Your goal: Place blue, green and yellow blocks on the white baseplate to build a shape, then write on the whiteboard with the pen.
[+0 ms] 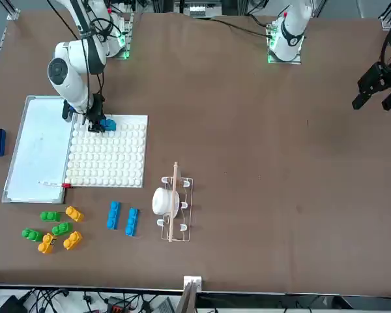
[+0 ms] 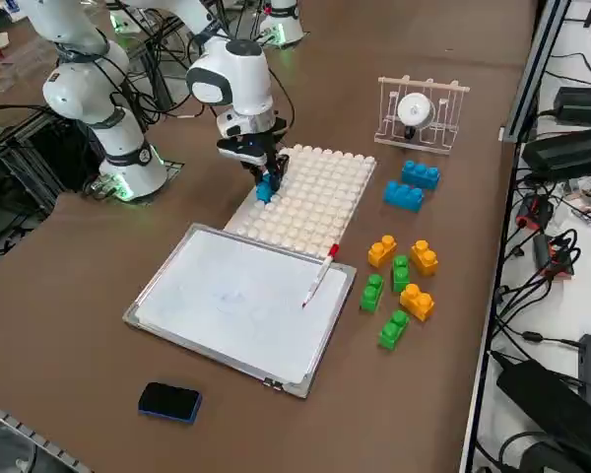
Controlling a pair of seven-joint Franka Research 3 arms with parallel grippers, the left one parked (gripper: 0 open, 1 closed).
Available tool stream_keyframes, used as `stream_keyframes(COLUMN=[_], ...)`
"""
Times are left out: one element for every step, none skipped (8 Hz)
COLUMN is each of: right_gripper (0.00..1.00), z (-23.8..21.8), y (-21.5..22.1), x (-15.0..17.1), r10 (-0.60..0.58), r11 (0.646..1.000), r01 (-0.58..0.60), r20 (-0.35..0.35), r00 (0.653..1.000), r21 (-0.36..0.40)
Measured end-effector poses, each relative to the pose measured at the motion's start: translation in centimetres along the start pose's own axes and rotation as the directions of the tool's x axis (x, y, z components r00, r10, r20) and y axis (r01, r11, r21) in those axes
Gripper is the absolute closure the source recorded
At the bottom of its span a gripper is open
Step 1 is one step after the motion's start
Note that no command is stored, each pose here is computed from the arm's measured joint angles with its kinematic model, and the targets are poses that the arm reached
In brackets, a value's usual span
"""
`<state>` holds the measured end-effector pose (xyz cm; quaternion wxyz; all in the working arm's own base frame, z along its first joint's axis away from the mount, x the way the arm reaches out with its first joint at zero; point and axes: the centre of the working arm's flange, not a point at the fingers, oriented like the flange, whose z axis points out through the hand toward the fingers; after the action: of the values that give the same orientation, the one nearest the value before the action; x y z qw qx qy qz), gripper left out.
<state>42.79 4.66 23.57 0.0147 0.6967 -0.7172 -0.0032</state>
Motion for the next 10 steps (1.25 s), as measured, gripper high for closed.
stream_keyframes(right_gripper=[0.59,0.59,0.59,0.59,0.59,0.57,0.50,0.45,0.27,0.10], z=[0.04,0.05,0.08,0.12,0.13,0.14,0.34,0.36,0.04,-0.55], y=[0.00,0.01,0.01,0.02,0.02,0.02,0.03,-0.01,-0.19,-0.54], x=[-0.02,-0.04,-0.08,-0.13,-0.14,-0.15,-0.41,-0.73,-0.90,-1.00], r10=[-0.001,-0.002,-0.004,-0.007,-0.009,-0.012,-0.027,-0.047,-0.075,-0.102], r11=[1.000,1.000,1.000,1.000,1.000,1.000,1.000,0.999,0.997,0.994], r01=[0.001,0.002,0.004,0.007,0.009,0.012,0.027,0.047,0.075,0.102], r20=[0.000,0.000,-0.001,-0.002,-0.002,-0.002,-0.004,-0.004,-0.004,-0.005], r00=[1.000,1.000,1.000,1.000,1.000,1.000,1.000,0.999,0.997,0.995], r21=[0.000,0.000,0.000,0.001,0.001,0.001,0.003,0.010,0.020,0.023])
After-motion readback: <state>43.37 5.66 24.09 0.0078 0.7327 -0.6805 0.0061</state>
